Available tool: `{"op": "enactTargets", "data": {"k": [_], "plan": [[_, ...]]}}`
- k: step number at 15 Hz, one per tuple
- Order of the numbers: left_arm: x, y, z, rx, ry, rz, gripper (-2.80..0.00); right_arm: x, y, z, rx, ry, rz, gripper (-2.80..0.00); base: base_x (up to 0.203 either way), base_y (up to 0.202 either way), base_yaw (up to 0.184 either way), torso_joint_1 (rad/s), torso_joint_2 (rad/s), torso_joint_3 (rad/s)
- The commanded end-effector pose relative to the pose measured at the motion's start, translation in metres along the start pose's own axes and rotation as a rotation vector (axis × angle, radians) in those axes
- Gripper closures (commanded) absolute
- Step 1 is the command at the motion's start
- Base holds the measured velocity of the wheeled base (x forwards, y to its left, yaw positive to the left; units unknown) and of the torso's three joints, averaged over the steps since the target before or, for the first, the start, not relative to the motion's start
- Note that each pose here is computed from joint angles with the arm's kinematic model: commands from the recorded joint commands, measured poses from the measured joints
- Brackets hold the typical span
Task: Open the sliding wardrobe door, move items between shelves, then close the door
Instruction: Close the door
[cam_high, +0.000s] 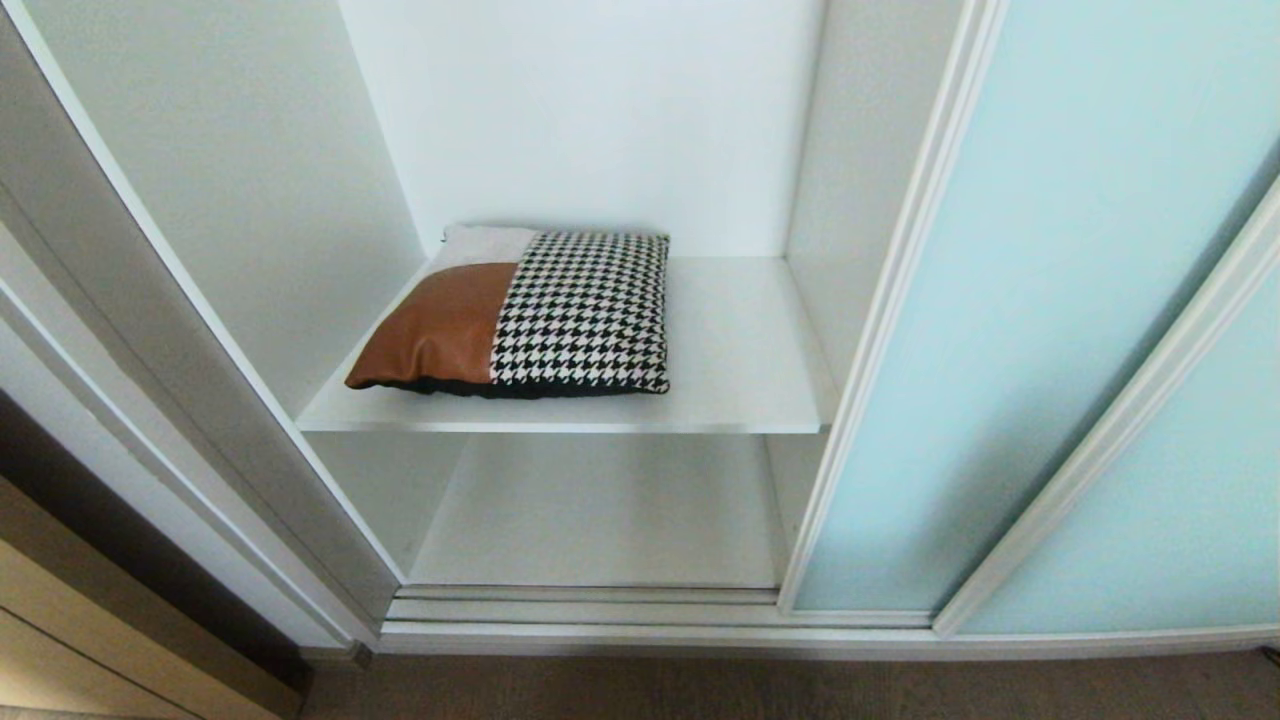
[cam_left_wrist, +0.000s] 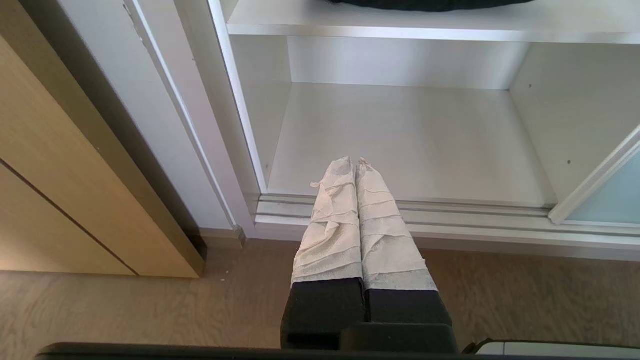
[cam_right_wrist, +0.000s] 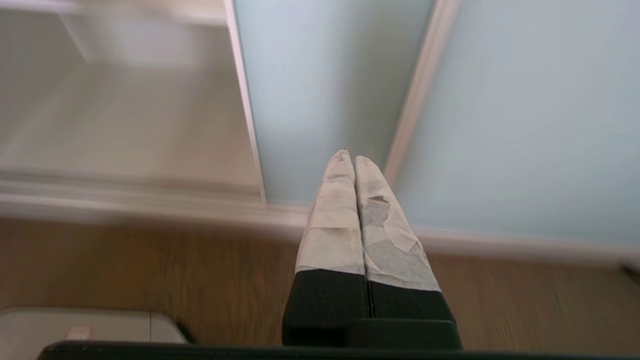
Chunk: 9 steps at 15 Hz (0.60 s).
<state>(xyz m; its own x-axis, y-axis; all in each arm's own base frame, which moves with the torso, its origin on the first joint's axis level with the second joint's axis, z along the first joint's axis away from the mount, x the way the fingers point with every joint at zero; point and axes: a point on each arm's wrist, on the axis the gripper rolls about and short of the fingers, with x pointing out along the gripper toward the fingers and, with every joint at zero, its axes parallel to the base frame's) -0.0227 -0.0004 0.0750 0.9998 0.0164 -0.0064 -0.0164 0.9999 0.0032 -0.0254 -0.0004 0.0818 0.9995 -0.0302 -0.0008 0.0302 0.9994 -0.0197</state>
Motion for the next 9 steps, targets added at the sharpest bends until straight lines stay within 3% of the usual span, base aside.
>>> {"op": "enactTargets", "data": {"k": [1, 5, 9], "plan": [[0.000, 0.000, 0.000, 0.000, 0.003, 0.000, 0.00, -0.009, -0.001, 0.041, 0.006, -0.036, -0.008, 0.00, 0.000, 0.000, 0.000, 0.000, 0.00, 0.000], [0.000, 0.000, 0.000, 0.000, 0.003, 0.000, 0.00, 0.000, -0.004, 0.092, 0.040, 0.181, -0.066, 0.00, 0.000, 0.000, 0.000, 0.000, 0.00, 0.000], [0.000, 0.000, 0.000, 0.000, 0.003, 0.000, 0.00, 0.037, -0.003, 0.126, 0.175, 0.299, -0.074, 0.00, 0.000, 0.000, 0.000, 0.000, 0.00, 0.000]]}}
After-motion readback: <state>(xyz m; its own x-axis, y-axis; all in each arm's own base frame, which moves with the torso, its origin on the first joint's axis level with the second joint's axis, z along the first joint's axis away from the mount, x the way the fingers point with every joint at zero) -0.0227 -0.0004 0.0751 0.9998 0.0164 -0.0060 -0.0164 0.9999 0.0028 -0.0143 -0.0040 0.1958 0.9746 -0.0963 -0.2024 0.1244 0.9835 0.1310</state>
